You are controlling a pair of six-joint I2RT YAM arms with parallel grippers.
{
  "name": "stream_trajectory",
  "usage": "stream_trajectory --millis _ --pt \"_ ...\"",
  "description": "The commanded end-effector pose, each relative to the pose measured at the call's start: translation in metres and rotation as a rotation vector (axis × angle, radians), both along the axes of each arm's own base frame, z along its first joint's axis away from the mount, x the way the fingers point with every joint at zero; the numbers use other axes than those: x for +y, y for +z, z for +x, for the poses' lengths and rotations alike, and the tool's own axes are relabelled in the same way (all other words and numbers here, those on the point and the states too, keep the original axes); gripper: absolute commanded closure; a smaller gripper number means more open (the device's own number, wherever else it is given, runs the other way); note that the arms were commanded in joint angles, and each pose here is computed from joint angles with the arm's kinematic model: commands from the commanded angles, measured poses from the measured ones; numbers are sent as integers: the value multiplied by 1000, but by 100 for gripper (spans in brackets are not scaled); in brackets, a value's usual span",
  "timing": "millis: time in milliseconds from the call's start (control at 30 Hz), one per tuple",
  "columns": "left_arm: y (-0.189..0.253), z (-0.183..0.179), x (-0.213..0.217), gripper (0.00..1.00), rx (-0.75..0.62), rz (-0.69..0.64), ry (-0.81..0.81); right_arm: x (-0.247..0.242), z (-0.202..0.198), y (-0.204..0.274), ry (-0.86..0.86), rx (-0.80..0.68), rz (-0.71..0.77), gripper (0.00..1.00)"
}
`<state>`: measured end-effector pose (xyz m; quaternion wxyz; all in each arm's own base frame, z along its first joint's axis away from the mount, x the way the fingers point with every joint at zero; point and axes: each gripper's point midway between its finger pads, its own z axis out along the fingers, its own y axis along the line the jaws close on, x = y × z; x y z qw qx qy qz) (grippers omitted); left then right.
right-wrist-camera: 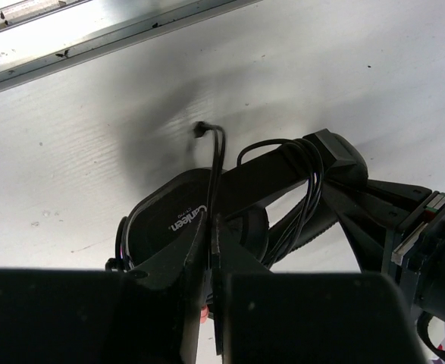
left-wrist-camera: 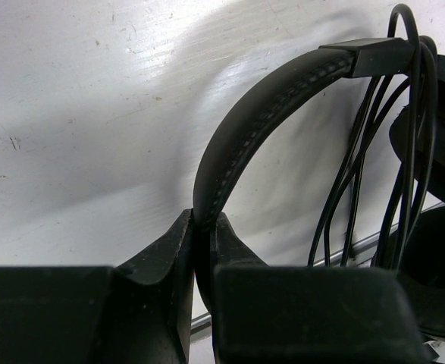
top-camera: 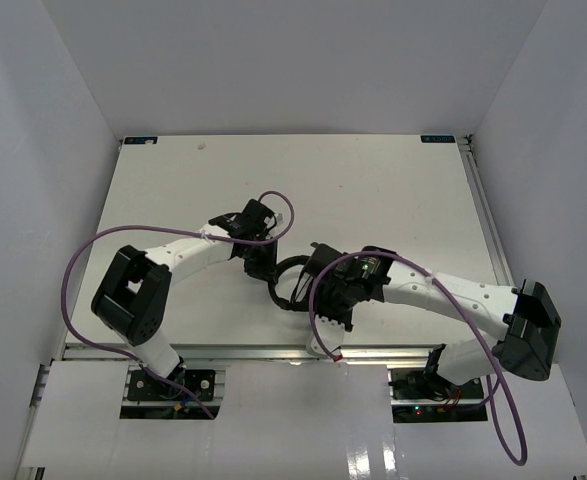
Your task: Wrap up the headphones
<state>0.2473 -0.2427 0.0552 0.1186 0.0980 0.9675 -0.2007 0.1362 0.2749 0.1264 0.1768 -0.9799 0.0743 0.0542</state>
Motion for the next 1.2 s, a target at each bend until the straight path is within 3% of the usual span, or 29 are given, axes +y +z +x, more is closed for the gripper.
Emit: stream_trajectory --millis 0,267,500,767,1167 --pt "35 0 -16 100 -51 -124 -29 6 3 8 -19 -16 35 92" --pt "33 5 -19 100 -48 -122 -17 40 -5 49 -84 70 207 92" --pt "31 8 -20 100 -53 -115 -11 78 21 92 -194 33 379 92" --pt "41 15 -19 100 -110 -121 -10 64 77 77 -340 -52 357 92" --pt "63 36 -14 100 -238 -133 70 33 139 63 -591 -14 355 92"
